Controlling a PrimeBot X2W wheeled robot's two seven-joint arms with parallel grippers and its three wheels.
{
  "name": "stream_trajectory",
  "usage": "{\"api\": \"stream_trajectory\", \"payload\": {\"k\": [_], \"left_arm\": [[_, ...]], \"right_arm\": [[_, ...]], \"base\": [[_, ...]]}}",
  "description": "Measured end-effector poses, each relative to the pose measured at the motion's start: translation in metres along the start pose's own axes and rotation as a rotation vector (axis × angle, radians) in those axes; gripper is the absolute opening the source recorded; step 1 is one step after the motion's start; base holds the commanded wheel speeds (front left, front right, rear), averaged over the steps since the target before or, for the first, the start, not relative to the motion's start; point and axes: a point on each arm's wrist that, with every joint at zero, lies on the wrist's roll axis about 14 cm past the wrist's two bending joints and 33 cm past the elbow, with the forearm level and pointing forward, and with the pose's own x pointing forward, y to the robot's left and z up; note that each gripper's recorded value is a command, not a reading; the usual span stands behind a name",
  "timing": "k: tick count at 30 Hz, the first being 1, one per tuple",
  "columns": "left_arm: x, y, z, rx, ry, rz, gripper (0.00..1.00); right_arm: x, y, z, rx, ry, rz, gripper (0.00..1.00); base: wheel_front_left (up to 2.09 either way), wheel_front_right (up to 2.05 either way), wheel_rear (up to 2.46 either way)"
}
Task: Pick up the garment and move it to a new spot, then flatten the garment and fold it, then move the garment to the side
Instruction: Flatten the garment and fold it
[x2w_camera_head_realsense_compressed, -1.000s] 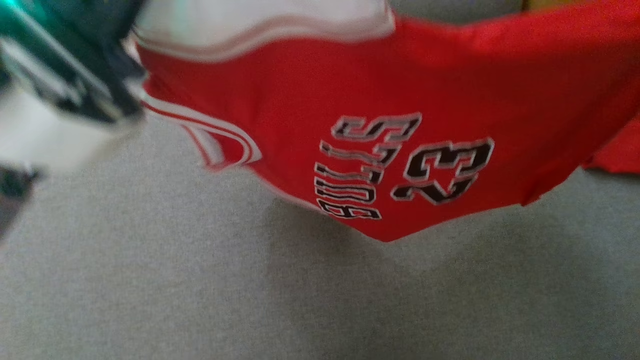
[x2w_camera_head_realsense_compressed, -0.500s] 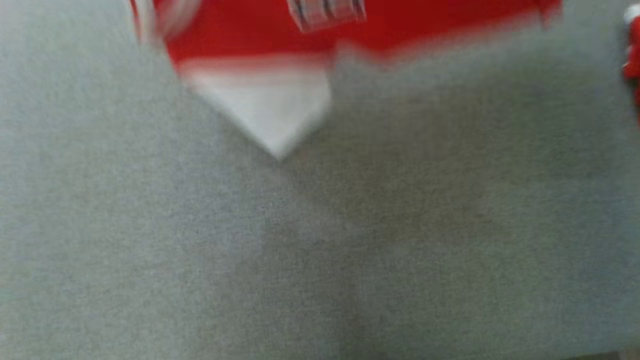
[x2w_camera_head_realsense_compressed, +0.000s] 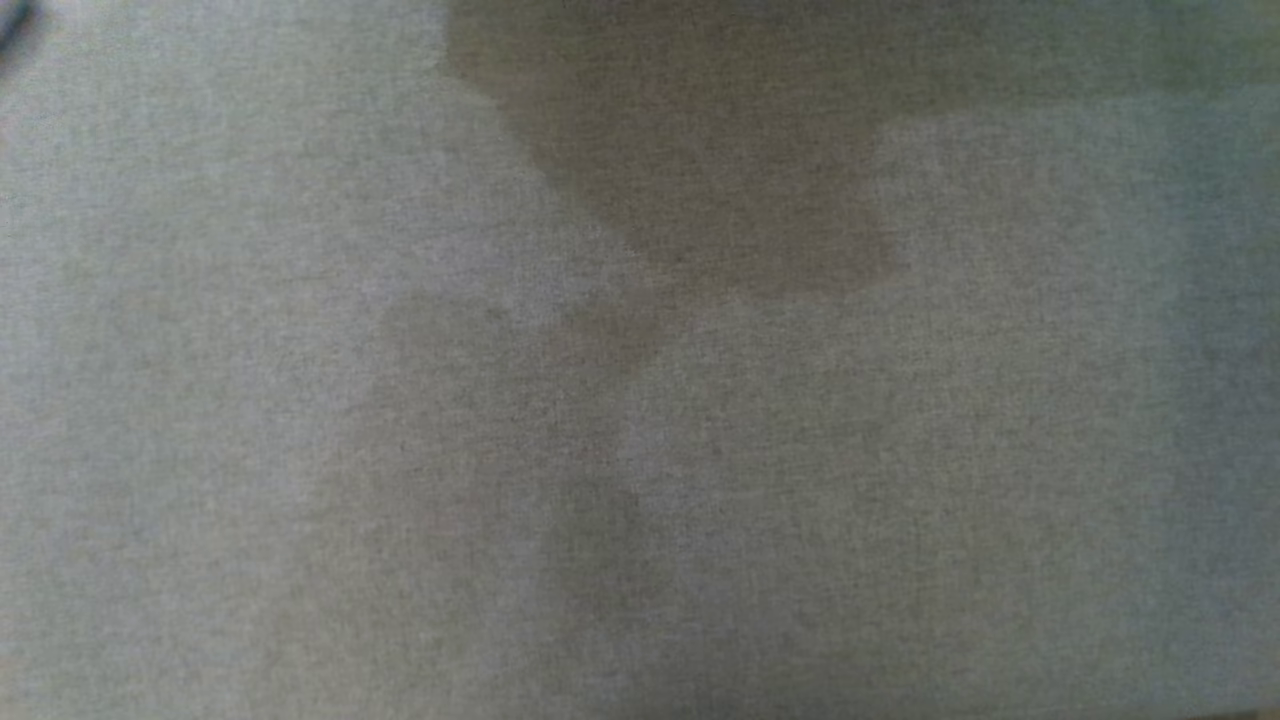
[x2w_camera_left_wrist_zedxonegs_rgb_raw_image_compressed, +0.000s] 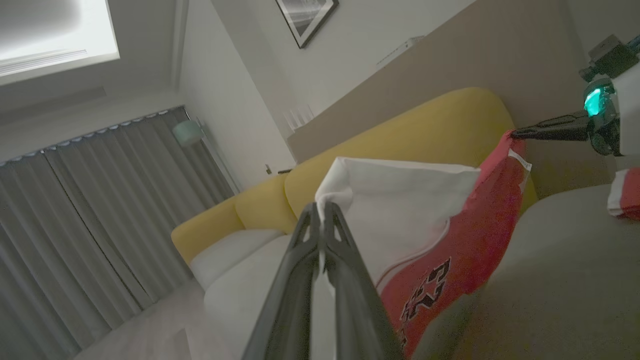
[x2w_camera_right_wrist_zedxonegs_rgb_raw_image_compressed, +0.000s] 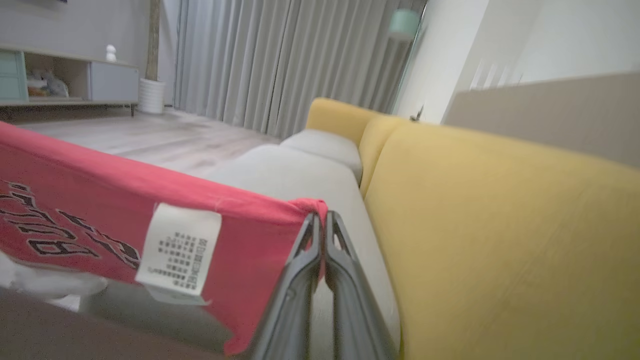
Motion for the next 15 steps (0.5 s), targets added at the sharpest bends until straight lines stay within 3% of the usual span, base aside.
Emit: {"api": "stream_trajectory", "payload": {"k": [8, 15], "left_arm": [[-0.103, -0.097, -0.059, -0.206, 0.226, -0.090, 0.00], [-0.194, -0.195, -0.064, -0.386, 0.408, -0.113, 0.00]], "right_arm": [[-0.084, 0.024, -0.088, 0.128, 0.236, 0.004, 0.00], [-0.180, 0.040, -0.124, 0.243, 0.372, -0.017, 0.00]], "base": [[0.00, 0.00, 0.00], [0.00, 0.00, 0.00]]}}
